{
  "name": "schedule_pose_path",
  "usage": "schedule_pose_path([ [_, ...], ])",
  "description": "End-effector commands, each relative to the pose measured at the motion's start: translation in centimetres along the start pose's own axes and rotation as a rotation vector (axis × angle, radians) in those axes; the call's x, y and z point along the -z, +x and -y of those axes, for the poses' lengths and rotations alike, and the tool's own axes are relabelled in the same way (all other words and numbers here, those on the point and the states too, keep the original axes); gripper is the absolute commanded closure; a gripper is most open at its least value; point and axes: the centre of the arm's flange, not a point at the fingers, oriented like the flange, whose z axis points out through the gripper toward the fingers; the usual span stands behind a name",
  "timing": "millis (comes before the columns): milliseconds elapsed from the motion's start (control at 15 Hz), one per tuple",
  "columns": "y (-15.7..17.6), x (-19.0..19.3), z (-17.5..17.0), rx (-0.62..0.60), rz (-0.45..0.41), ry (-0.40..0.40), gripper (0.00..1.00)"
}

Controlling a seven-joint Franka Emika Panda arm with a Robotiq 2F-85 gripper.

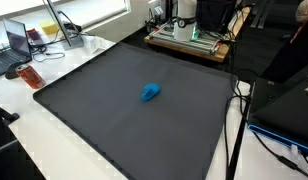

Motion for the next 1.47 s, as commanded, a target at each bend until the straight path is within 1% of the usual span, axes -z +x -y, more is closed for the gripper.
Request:
schedule_pose_path([
  [0, 3.7, -4.7, 0.1, 0.019, 0.034, 0.068, 0.00],
  [267, 6.4, -10.0, -0.5, 0.003, 0.095, 0.141, 0.00],
  [400, 7.6, -12.6, -1.8, -0.010, 0.131, 0.190, 0.00],
  [800, 10.5, -18.6, -7.1, -0.070, 0.187, 0.318, 0.00],
  [1000, 11.4, -21.6, -9.6, -0.093, 0.225, 0.378, 0.00],
  [1400, 11.7, -26.9, -12.3, -0.065, 0.312, 0.496, 0.00],
])
